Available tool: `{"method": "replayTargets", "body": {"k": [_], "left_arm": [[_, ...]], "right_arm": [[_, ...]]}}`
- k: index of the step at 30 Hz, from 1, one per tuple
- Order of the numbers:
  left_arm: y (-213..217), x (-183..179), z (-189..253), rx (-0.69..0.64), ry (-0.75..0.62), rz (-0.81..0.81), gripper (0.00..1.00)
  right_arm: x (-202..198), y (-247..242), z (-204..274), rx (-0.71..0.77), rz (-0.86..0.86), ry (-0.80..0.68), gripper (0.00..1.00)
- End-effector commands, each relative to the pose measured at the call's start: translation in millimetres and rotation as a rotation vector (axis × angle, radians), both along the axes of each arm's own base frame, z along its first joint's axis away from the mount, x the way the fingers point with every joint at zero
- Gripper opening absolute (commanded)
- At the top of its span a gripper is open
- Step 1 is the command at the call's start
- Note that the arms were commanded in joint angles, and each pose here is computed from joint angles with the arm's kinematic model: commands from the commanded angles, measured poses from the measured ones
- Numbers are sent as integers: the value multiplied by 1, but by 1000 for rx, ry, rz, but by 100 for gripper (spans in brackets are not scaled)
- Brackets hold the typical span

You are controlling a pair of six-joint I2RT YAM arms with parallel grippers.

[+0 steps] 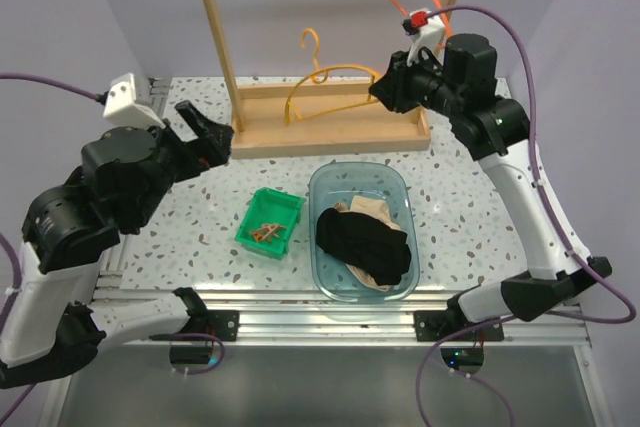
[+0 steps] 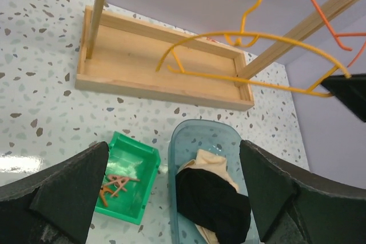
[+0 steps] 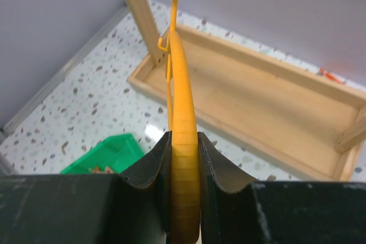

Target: Remove the underwear clipped to the hanger

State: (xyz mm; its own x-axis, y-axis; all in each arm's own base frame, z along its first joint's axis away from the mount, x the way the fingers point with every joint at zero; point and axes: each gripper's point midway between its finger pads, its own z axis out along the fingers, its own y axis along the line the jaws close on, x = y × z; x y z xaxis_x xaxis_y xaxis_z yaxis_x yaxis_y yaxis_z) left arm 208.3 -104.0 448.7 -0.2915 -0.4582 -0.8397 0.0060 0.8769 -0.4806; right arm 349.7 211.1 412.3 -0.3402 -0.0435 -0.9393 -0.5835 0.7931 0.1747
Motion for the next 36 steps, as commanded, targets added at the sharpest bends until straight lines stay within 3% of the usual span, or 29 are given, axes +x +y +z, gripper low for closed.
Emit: {"method": "replayTargets", "body": {"k": [1,6,12,16,25,33,36], "left_arm": [[-39,21,-29,64,64,-67,100],[-57,27,-54,80,109,-110,100],[-58,28,-62,85,111,-105,100],[-63,30,-68,93,126,-116,100],[-65,30,-70,84,132,-119,100],[-61,25,-71,57,135,-114,100],[-60,25,-69,54,126,-114,100]], "right_arm": [[-2,-27,123,192,-145,-426,0],[5,-54,168,276,-302,-596,0],[18,-68,179,323,-408,-695,0],[47,-77,168,289,-524,-636,0],[87,-62,128,236,-544,-527,0],[65,-58,98,216,-485,-418,0],[47,-57,85,190,-437,-357,30]]}}
